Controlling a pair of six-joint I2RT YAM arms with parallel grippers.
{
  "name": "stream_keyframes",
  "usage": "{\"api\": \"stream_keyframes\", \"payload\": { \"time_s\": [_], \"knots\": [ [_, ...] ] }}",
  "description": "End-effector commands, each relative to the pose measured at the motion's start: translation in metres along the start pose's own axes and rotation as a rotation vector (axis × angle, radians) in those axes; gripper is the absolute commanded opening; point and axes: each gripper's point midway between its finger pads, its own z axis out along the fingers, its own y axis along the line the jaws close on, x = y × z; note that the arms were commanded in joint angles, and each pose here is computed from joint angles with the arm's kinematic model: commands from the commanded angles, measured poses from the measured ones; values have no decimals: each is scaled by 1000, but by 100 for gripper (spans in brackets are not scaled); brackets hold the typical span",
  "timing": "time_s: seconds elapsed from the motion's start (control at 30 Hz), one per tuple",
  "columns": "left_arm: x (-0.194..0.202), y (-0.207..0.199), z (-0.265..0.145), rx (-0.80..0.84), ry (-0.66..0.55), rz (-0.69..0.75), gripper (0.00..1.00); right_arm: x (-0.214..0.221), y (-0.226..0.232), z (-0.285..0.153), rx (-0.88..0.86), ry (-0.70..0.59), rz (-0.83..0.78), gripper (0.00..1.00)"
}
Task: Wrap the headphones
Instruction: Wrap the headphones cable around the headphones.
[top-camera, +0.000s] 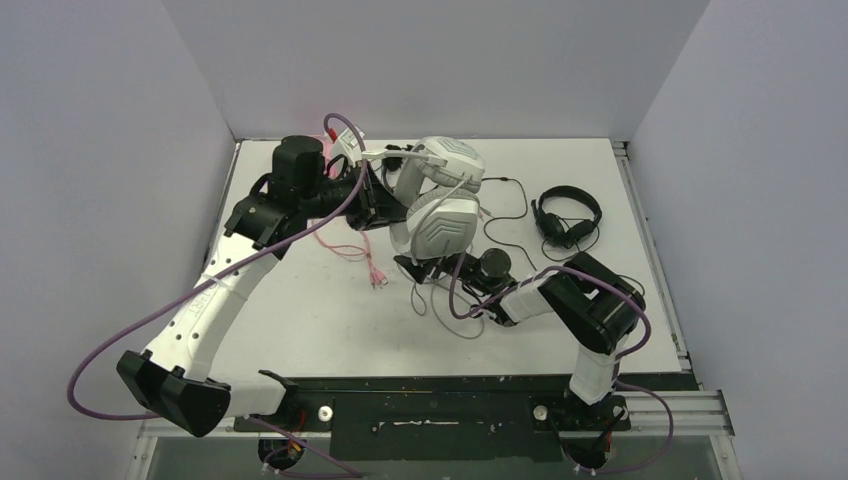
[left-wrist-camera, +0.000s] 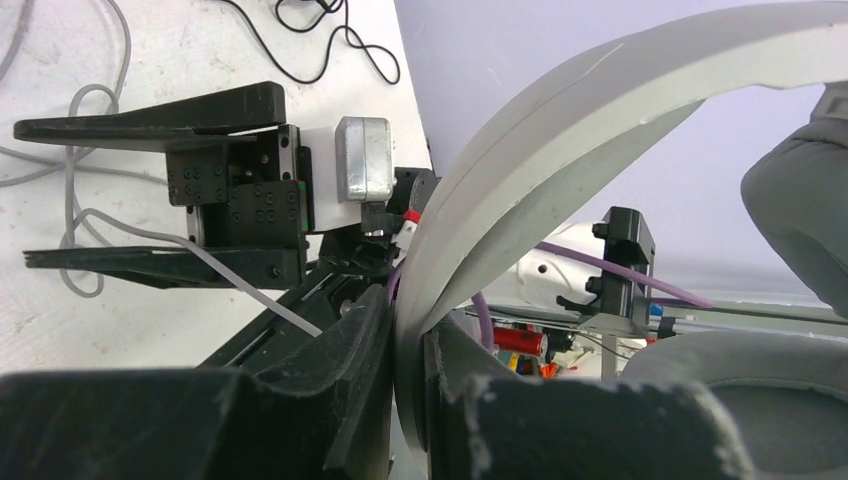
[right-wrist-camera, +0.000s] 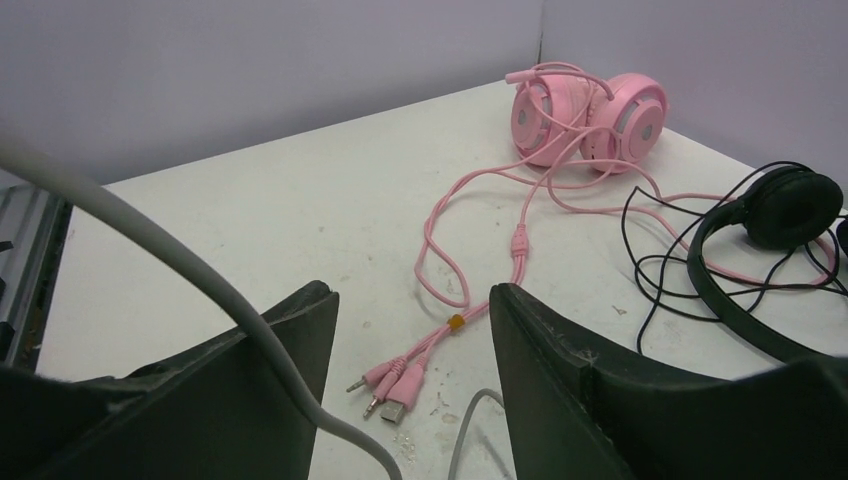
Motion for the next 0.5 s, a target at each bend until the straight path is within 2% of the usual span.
{"api": "stream_keyframes", "payload": {
  "time_s": [0.0,0.1,0.17,0.27,0.4,0.47],
  "knots": [
    [-17,-45,-14,114,-64,44,0,-23,-4,15,11,-92,-79,54],
    [-15,-48,-17,123,-64,47,0,-30,-21,8,29,-133,-8,40],
    [-10,-46,-16,129,-52,60,0,-36,-31,4,16,-146,50,26],
    [1,-35,-14,101,-27,94,0,-50,-49,-3,40,-153,43,9],
    [24,-8,-10,10,24,215,0,-76,-73,-8,85,-133,53,5],
    [32,12,-10,-47,44,319,0,-91,-77,-12,85,-115,60,4]
  ]
}}
